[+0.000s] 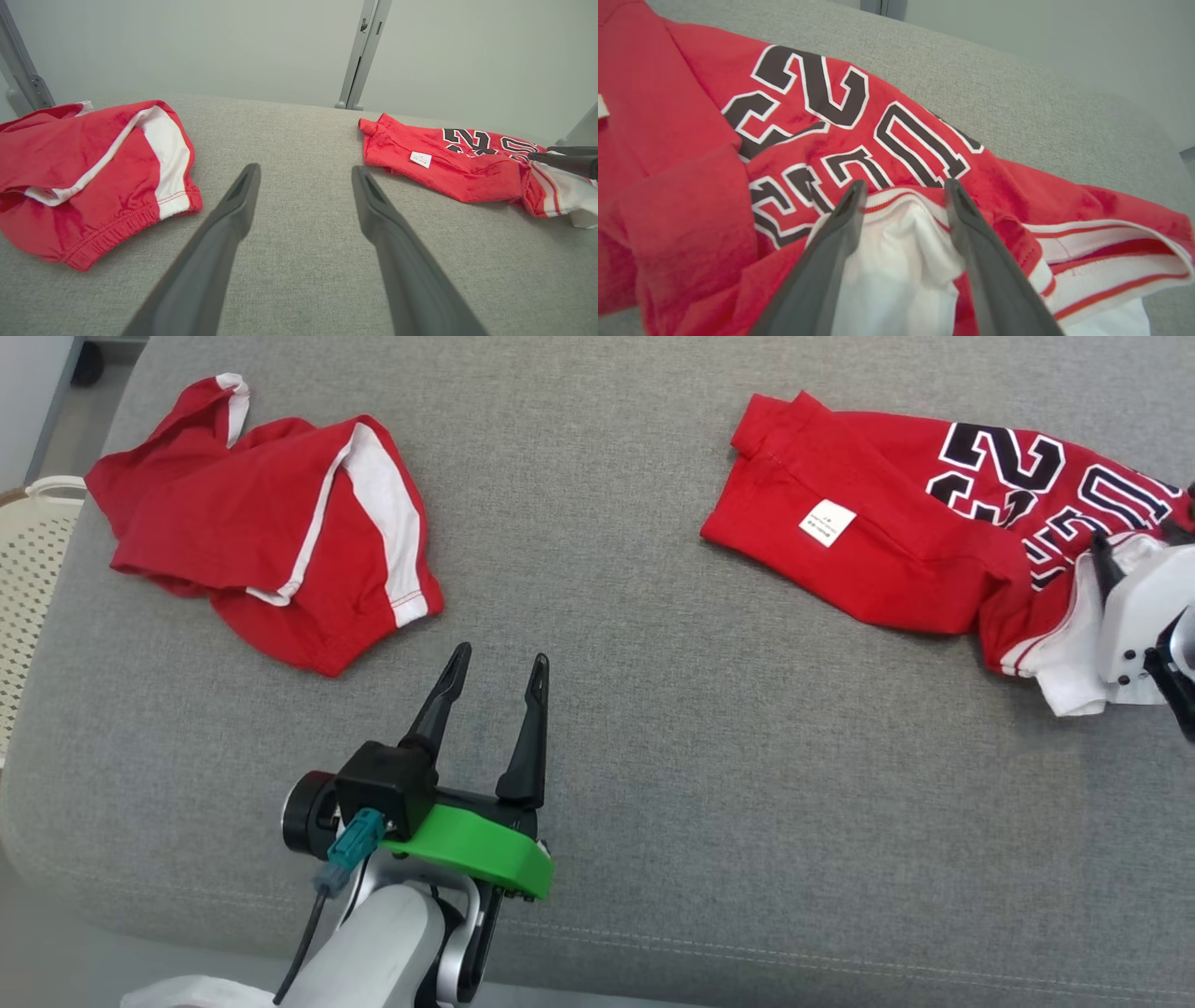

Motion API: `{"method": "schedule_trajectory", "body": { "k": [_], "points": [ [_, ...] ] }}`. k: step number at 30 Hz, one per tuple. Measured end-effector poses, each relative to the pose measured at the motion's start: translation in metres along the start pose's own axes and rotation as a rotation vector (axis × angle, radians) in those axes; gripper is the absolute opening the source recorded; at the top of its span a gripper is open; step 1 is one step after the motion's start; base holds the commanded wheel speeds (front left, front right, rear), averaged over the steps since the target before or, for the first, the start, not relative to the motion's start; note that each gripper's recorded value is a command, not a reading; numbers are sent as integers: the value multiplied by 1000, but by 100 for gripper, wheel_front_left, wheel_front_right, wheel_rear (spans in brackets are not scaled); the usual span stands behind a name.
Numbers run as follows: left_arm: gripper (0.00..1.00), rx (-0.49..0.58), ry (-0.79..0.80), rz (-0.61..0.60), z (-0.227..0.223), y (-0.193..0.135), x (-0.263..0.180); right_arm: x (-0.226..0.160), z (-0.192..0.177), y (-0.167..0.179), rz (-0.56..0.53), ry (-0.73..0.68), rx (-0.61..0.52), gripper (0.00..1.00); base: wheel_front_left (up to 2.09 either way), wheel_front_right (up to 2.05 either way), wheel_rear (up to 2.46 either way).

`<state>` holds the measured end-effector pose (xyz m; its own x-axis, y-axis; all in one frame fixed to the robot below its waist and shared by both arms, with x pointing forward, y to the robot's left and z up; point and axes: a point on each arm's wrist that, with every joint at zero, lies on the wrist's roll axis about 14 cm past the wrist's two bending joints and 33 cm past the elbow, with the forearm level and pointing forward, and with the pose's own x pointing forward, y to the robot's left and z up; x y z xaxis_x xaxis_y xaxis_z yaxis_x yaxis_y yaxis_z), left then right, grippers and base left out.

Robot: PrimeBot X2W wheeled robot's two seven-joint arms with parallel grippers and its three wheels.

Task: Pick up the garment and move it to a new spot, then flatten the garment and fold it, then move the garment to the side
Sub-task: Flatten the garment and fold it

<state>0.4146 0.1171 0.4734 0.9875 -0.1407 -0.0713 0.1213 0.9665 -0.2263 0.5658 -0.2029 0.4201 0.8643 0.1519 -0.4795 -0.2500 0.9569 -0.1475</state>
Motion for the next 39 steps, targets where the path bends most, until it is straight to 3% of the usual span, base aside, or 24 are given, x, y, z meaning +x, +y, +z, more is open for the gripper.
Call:
{"method": "schedule_trajectory", "body": {
  "k": [13,26,32,39],
  "points": [
    [100,-5,-13,-76,4,-24,7,-47,83,-25,-26,-347,27,100,0,0,0],
    [100,-40,66,-215,-11,-70,21,-115,21,-19,-42,-381,170,100,0,0,0],
    [100,-12,85,-308,-4,-98,62,-134,9,-7,-50,-412,226,100,0,0,0],
    [100,105,204,-385,-21,-120,117,-143,-1,2,-62,-421,260,100,0,0,0]
  ]
}}
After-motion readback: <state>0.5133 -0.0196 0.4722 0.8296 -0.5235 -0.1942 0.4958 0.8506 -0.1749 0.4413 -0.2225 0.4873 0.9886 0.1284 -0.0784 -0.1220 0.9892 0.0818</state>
